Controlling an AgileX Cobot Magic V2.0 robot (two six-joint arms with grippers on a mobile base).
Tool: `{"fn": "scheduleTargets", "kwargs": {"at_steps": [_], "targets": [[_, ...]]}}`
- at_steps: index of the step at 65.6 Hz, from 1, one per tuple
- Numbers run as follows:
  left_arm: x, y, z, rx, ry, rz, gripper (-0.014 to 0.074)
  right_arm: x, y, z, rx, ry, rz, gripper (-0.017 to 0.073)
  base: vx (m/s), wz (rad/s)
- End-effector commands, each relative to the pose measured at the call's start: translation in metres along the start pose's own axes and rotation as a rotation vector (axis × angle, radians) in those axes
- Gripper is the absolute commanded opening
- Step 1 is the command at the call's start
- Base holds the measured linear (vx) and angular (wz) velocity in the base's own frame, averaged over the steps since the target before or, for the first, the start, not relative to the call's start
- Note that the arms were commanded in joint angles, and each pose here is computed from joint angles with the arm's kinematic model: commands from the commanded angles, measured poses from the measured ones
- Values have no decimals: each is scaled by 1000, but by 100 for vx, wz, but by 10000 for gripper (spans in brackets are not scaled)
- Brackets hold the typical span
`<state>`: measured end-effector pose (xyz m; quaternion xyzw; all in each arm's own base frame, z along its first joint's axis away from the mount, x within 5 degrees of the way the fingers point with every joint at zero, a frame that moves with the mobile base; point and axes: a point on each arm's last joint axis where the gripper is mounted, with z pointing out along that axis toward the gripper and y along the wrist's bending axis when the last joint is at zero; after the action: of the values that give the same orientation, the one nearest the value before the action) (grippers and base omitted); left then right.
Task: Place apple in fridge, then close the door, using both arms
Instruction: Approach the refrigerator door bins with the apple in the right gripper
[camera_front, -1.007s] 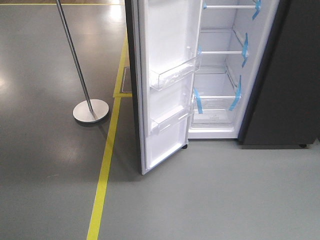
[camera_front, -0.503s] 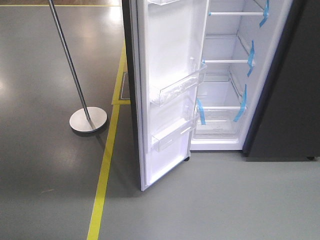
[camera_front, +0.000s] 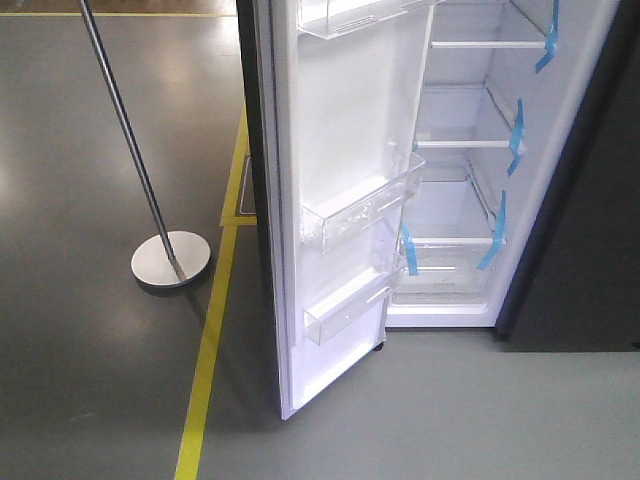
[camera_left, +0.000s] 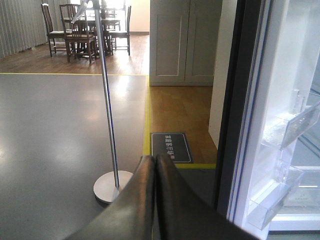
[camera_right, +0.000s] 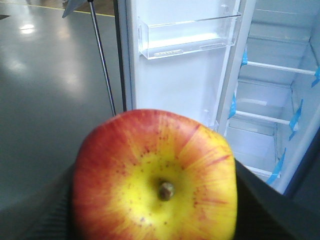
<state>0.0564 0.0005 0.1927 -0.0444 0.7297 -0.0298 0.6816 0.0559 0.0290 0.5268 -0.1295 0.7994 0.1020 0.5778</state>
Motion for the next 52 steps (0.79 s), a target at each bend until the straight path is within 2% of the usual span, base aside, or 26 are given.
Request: {"fn": "scheduleTargets", "kwargs": {"at_steps": [1,52], "targets": [[-14,-1,-3,6,-112,-11,-6,-12,0,-3,8,-97,-8,95,19,0],[-14,-1,-3,6,-112,-11,-6,-12,0,-3,8,-97,-8,95,19,0]]}}
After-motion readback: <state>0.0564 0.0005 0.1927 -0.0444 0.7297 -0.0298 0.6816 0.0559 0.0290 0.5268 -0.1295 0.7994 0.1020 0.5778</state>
